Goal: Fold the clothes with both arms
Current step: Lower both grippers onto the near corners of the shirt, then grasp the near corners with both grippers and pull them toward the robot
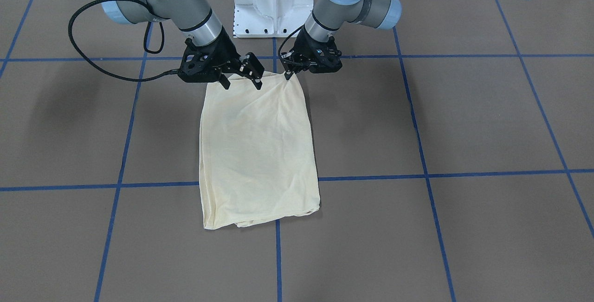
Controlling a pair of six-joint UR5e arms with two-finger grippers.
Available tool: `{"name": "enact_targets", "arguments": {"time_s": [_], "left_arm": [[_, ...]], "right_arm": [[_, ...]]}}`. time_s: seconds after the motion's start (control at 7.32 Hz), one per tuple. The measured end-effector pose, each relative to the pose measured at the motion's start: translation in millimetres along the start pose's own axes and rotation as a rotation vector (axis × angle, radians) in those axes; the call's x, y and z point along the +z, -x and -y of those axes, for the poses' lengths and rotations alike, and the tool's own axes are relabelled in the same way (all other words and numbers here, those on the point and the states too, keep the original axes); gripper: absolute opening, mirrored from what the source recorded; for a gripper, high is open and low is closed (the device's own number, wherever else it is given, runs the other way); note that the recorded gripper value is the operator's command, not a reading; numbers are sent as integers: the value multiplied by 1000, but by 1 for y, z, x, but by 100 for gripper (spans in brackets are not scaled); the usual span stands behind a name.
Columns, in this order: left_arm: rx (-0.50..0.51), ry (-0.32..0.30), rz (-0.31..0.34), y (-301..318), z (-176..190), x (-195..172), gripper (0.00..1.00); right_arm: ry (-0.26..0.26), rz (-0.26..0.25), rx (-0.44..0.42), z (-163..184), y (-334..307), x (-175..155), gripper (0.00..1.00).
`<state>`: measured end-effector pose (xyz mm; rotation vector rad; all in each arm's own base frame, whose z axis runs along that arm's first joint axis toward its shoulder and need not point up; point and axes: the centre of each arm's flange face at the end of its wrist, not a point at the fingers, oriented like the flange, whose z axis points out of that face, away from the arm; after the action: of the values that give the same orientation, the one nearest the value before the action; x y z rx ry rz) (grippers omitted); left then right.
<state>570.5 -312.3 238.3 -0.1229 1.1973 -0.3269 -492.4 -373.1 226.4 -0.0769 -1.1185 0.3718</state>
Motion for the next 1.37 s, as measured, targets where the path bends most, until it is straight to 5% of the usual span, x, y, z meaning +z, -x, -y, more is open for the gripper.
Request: {"name": "enact_targets", "arguments": {"time_s": [0.55, 0.96, 1.37], "left_arm": [[-3, -4, 6, 1, 2, 0, 0], [-4, -7, 8, 1, 2, 0, 0], [-3, -6, 8, 1, 2, 0, 0]], "right_arm": [[-36, -103, 198, -32, -49, 39, 100], [-80, -250, 233, -52, -61, 58, 100], [-86, -328, 232, -66, -60, 69, 100]]}}
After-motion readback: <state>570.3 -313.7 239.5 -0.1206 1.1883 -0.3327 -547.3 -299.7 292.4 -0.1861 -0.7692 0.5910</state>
